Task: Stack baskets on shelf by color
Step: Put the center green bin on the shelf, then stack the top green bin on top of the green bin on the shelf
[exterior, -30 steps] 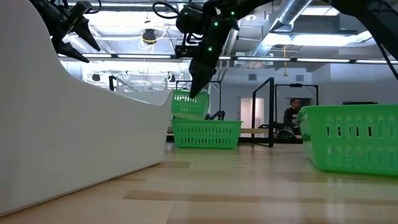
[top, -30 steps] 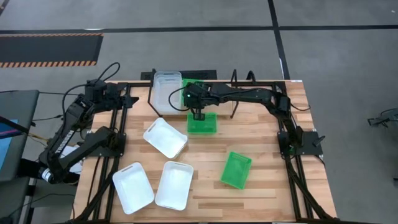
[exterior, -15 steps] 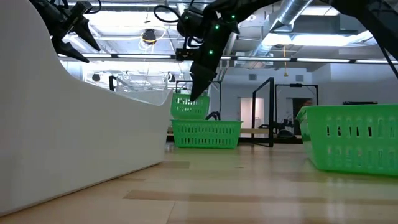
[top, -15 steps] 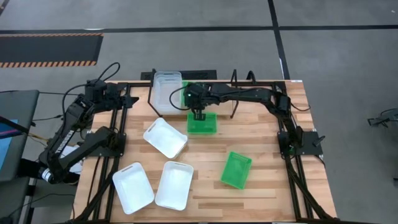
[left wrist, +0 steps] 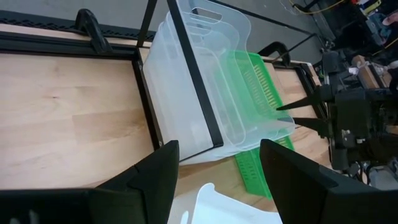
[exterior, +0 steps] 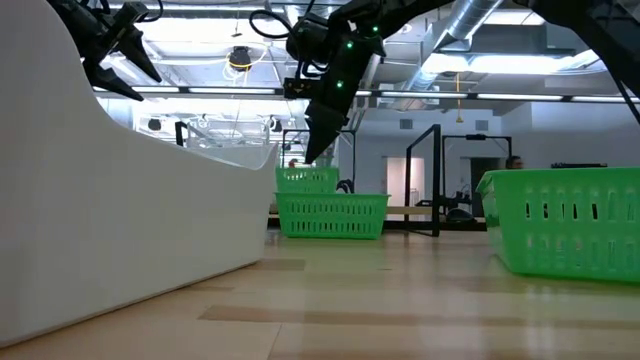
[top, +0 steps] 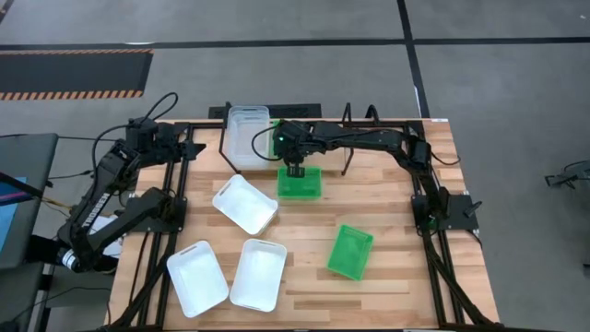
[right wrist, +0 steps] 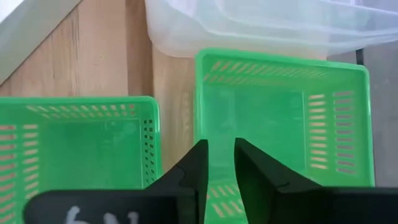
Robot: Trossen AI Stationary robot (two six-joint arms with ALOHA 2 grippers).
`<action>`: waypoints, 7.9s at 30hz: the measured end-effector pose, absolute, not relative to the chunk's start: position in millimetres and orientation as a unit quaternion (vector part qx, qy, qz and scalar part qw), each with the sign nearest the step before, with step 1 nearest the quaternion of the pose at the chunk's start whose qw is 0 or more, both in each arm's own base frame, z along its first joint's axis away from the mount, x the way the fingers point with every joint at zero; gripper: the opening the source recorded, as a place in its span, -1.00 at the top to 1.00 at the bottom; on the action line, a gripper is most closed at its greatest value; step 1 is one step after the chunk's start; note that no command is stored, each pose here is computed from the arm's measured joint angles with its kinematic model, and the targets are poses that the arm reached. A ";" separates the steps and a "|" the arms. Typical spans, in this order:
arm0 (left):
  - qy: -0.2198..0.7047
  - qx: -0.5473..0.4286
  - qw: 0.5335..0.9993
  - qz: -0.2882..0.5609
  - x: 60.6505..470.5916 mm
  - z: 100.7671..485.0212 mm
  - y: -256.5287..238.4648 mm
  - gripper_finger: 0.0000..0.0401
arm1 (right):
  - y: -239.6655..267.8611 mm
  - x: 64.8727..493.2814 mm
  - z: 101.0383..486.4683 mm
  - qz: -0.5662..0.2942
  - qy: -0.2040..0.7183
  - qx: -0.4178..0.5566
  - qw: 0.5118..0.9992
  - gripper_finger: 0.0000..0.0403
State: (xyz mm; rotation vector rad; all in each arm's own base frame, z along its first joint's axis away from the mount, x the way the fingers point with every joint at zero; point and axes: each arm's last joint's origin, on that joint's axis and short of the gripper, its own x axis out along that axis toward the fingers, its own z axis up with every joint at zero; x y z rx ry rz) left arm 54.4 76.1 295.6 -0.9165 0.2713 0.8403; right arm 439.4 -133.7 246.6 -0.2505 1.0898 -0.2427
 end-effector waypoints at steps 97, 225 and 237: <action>0.114 -0.451 0.779 0.420 53.0 294.5 76.6 -0.06 | -4.1 355.6 195.3 0.146 0.623 -0.222 0.736 0.17; 0.144 -0.461 0.756 0.442 49.7 288.2 73.0 -0.06 | -155.7 378.4 303.8 -0.158 0.521 -0.093 0.833 0.14; 0.144 -0.459 0.757 0.442 49.7 288.2 73.1 -0.06 | -182.9 385.1 243.1 -0.148 0.612 -0.045 0.776 0.25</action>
